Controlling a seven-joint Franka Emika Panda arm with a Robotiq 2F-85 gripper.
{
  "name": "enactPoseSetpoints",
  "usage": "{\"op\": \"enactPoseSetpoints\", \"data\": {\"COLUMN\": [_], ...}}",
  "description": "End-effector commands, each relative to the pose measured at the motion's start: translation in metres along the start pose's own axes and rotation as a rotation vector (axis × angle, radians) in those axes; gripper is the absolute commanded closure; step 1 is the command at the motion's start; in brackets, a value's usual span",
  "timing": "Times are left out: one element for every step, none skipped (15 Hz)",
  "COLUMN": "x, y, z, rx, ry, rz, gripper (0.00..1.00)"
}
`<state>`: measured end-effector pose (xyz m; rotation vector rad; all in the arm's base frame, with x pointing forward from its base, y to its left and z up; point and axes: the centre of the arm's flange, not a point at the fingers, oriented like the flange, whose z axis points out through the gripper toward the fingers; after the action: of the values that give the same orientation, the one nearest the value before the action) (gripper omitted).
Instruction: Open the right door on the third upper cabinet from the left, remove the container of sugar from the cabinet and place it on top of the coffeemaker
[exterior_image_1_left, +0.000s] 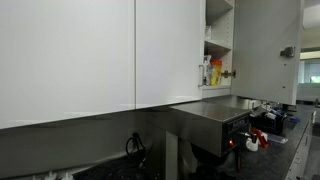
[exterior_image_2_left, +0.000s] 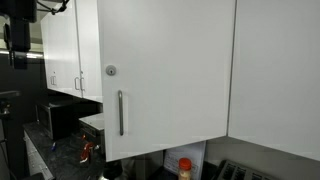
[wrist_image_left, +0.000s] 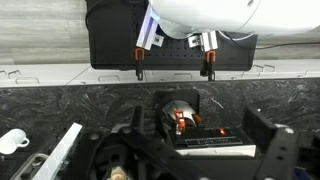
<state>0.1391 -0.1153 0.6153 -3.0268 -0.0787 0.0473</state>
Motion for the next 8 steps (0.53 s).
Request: {"op": "enactPoseSetpoints", "data": {"x": [0.035,0.043,0.052,0.062,0.070,0.079,0.087,0.097], "y": [-0.013,-0.017,-0.021,-0.025,-0.027,-0.029,-0.030,-0.030], "z": [0.008,0.010,0.013,0.016,0.019,0.021,0.024,0.028], "rx": [0.000,-0.006,-0.014,-0.019,-0.019,-0.020,-0.022,-0.034], "ry": [-0.046,-0.052,-0.062,-0.074,-0.085,-0.099,-0.110,-0.107], "rz": [-0.042,-0.054,-0.065,-0.077,-0.090,-0.095,-0.097,-0.090], "gripper": [0.00,0.00,0.00,0.00,0.00,0.00,0.00,0.00]}}
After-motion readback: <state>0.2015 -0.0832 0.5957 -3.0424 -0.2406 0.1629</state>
